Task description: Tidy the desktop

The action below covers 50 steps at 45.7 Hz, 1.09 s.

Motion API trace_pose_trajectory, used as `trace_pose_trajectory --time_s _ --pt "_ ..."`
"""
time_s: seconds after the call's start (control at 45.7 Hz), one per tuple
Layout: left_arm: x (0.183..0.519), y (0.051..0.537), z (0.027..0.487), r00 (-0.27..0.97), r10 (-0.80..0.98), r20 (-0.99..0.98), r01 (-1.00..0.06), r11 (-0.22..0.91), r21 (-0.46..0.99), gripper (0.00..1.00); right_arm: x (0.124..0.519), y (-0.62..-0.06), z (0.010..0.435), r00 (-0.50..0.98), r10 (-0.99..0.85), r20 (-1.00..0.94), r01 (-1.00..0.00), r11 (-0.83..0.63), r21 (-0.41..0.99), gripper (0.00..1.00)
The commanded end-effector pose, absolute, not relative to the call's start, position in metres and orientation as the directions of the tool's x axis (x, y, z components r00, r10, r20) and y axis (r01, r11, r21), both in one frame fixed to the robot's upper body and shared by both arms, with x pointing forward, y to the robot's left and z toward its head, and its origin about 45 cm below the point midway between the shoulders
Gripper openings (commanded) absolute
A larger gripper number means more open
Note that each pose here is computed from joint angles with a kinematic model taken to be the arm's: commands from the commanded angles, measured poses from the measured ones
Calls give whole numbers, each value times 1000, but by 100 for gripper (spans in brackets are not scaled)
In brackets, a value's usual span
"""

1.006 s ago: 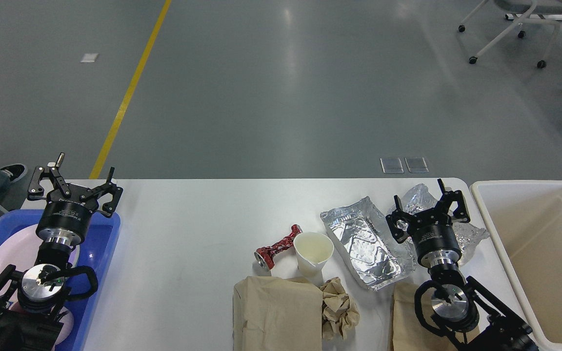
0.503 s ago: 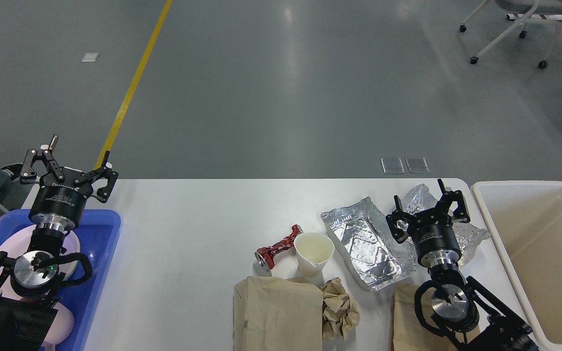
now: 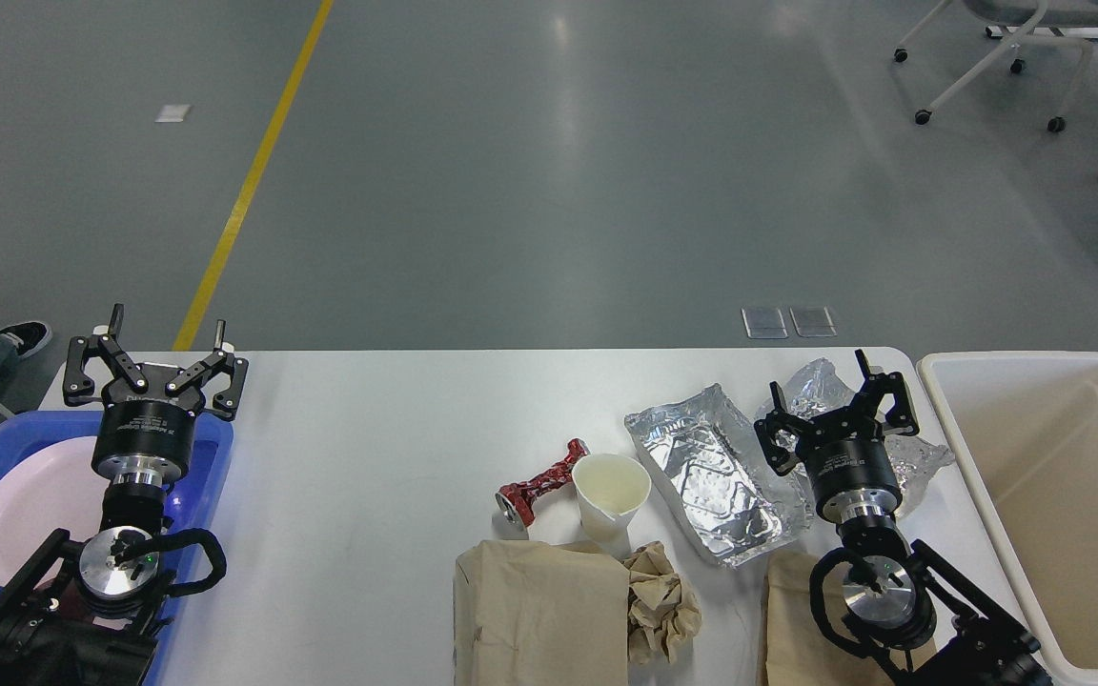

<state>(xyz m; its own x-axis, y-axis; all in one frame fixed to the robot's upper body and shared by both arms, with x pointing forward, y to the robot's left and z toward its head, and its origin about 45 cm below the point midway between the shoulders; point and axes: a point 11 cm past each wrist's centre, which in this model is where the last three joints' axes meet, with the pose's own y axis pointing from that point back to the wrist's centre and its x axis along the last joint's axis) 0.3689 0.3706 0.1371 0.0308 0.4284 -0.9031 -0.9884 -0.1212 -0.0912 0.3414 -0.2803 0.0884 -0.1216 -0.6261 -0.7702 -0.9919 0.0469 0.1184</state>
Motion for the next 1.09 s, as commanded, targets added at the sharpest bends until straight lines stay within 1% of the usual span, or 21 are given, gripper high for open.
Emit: trace_pose_trajectory --time_s 0.0,0.109,0.219,0.372,0.438,0.547,0.656,0.853,1.072 --pt "366 364 130 22 422 -906 -993 -96 -69 96 341 -280 88 -121 -626 -770 -992 47 118 100" --pt "364 355 125 29 433 -901 -999 -3 -34 96 341 -280 88 -121 -626 -770 -992 47 118 100" --pt "367 353 126 25 447 -894 -1000 16 -20 96 341 -280 88 -122 -626 -770 -992 47 119 100" --pt "379 360 128 4 430 -903 -999 -38 -23 96 341 -280 88 -121 -626 -770 -992 47 118 100" --pt "379 358 125 10 420 -907 -999 -43 -31 96 341 -280 88 -121 -626 -770 -992 47 118 100" --pt "378 354 126 37 422 -906 -999 -20 -50 96 341 -280 88 -121 -626 -770 -992 47 118 100" --pt "377 363 126 25 382 -924 -994 -88 -63 96 341 -280 88 -121 -626 -770 -992 47 118 100" --pt "376 368 126 23 372 -928 -990 -122 -73 96 341 -281 88 -122 -627 -769 -992 48 119 100" --pt "374 364 125 41 338 -940 -991 -109 -83 96 341 -280 88 -121 -626 -770 -992 47 118 100"
